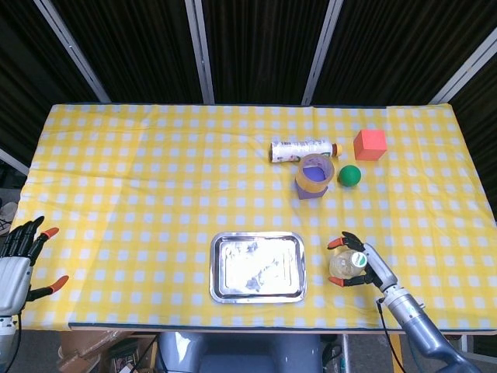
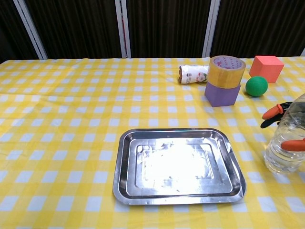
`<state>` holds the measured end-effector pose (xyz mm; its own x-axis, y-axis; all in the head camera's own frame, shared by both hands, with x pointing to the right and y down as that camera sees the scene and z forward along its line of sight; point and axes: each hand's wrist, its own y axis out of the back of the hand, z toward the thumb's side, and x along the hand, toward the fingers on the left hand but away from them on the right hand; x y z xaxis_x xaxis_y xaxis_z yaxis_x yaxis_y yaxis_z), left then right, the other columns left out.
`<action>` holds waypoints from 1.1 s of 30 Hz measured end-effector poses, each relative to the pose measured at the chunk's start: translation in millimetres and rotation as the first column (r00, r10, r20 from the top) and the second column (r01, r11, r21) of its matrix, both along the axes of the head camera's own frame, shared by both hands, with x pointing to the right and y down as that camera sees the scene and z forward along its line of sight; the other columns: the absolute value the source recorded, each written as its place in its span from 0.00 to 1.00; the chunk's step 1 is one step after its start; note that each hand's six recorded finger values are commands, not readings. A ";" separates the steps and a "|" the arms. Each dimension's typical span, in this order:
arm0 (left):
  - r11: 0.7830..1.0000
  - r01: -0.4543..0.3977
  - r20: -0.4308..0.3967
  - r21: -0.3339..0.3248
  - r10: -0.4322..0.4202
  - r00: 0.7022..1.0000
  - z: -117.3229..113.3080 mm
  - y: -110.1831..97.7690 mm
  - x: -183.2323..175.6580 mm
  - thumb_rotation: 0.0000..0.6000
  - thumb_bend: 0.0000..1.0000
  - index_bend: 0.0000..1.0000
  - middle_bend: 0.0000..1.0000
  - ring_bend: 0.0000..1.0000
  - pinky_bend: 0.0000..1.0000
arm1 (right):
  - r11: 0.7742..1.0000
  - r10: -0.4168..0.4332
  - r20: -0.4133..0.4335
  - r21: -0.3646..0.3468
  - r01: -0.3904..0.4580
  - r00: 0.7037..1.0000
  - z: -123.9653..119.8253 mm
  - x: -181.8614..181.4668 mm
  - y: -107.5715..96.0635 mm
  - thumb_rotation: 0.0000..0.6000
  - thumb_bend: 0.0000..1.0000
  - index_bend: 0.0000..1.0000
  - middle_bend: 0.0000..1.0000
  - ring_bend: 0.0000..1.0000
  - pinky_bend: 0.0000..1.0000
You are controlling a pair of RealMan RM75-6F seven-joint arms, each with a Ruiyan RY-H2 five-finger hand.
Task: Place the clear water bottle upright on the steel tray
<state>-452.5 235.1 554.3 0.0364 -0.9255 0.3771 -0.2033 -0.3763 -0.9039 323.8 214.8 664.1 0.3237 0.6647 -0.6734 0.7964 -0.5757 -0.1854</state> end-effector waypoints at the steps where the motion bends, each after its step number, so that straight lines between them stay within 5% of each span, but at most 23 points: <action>1: 1.000 0.000 0.000 0.000 0.000 1.000 -0.3 0.1 -0.1 1.00 0.18 0.17 0.00 0.00 0.00 | 1.000 0.004 -0.006 0.003 -0.004 1.000 0.8 0.6 0.1 1.00 0.26 0.49 0.44 0.12 0.00; 10: 1.000 0.001 0.001 -0.002 -0.001 1.000 -1.3 0.6 -0.1 1.00 0.18 0.17 0.00 0.00 0.00 | 1.000 0.012 -0.063 -0.015 -0.013 0.998 10.7 8.2 8.5 1.00 0.31 0.56 0.45 0.14 0.00; 21: 1.000 -0.006 0.006 -0.007 0.006 1.000 0.5 1.3 1.7 1.00 0.18 0.17 0.00 0.00 0.00 | 0.999 0.032 -0.066 -0.002 -0.032 0.997 14.3 11.2 9.3 1.00 0.44 0.72 0.59 0.25 0.00; 33: 1.000 0.002 -0.004 -0.001 -0.002 1.000 -2.5 0.4 -0.3 1.00 0.18 0.17 0.00 0.00 0.00 | 0.998 0.009 0.031 0.069 -0.011 0.999 -30.4 -28.8 -16.3 1.00 0.49 0.72 0.59 0.25 0.00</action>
<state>-452.8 235.5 551.8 0.0361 -0.9252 0.3777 -0.2076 -0.3767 -0.9028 294.9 198.6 633.7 0.3366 0.7124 -0.6157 0.8077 -0.5546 -0.2002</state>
